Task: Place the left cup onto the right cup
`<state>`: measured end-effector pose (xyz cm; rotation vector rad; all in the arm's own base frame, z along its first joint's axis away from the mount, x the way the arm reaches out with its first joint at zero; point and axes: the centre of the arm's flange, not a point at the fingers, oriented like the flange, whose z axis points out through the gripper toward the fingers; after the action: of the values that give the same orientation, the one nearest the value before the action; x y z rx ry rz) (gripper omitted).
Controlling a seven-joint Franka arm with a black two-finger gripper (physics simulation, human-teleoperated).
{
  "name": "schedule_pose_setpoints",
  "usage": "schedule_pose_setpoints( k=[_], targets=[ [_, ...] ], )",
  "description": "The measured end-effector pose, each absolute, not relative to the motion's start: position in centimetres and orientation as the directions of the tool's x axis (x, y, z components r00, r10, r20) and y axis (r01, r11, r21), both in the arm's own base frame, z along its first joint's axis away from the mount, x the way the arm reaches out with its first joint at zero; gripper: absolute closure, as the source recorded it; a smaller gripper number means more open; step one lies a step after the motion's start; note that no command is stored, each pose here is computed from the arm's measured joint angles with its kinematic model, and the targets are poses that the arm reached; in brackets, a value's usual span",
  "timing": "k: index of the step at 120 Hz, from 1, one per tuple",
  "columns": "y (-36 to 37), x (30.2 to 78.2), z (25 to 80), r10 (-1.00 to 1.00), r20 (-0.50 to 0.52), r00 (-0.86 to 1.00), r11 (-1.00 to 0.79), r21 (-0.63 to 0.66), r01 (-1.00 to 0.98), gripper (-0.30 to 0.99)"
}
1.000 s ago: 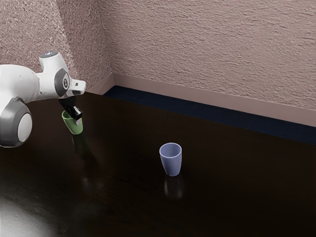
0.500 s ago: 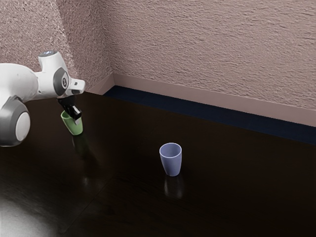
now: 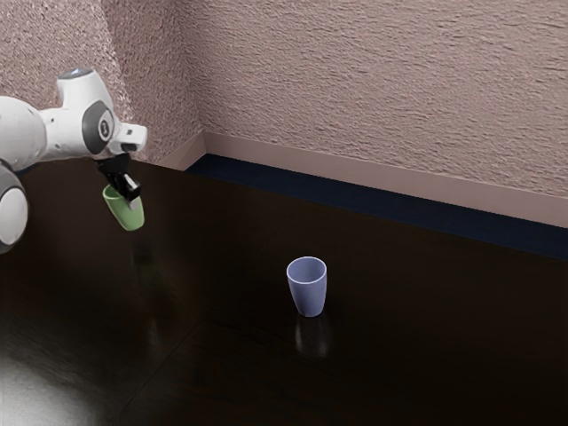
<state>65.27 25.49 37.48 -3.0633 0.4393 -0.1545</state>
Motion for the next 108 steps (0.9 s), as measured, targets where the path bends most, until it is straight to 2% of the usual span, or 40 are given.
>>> schedule_pose_setpoints(
  k=[67,108],
  targets=[
    [12.7,67.2,43.0,-0.402,0.046,0.914,-0.912,-0.102,-0.396,0.78],
    [5.2,67.6,44.4,-0.409,0.048,0.911,-0.911,-0.09,-0.403,0.78]
  ],
)
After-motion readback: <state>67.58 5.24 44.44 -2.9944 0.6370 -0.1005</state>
